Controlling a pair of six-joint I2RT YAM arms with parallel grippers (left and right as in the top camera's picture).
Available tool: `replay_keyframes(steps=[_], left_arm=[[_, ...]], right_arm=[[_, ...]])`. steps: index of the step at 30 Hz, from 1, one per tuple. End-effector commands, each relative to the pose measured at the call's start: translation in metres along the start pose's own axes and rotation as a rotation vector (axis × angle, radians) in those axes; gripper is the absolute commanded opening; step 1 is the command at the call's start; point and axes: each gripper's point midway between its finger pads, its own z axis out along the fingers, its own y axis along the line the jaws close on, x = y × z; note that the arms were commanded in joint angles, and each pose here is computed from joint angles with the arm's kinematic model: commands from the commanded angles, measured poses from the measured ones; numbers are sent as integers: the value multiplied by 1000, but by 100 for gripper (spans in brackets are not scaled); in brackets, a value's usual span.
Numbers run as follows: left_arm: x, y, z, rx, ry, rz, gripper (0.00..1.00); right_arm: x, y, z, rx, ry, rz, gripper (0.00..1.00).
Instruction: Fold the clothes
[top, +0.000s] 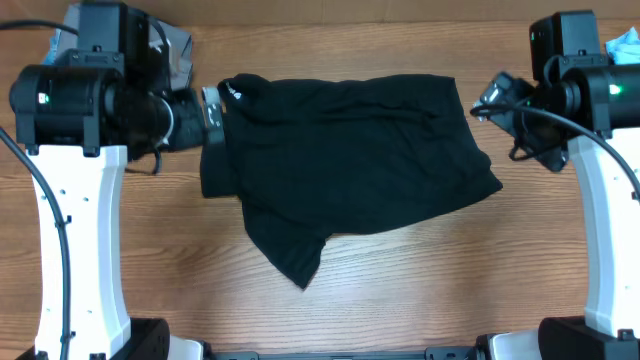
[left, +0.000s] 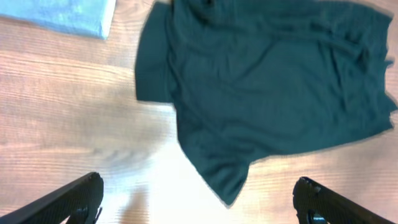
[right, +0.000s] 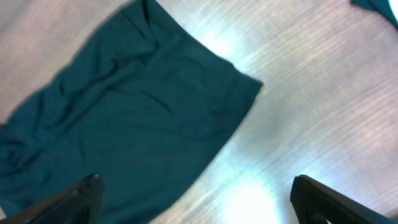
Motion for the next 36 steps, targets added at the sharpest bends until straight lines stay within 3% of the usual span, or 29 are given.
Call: replay_keyframes(steps=[1,7,15,23,27,36], left_arm=[[22,-19,-11,39,2,57,100],[83,-51,17,45,156,170,100],[159,-74,108,6,365,254,100],[234,-85,174,38,502,382,92],[252,-85,200,-18,553,407,90],[256,-65,254,-174,602,406,84]], right_arm=[[6,-5,-9,2,5,13,100],[10,-13,5,41,33,17,100],[-8,-33,43,73,24,78,100],[-21,-61,75,101,23,176,100],[-19,-59,91,65,46,139,100],[-7,-52,127,59,145,138,100]])
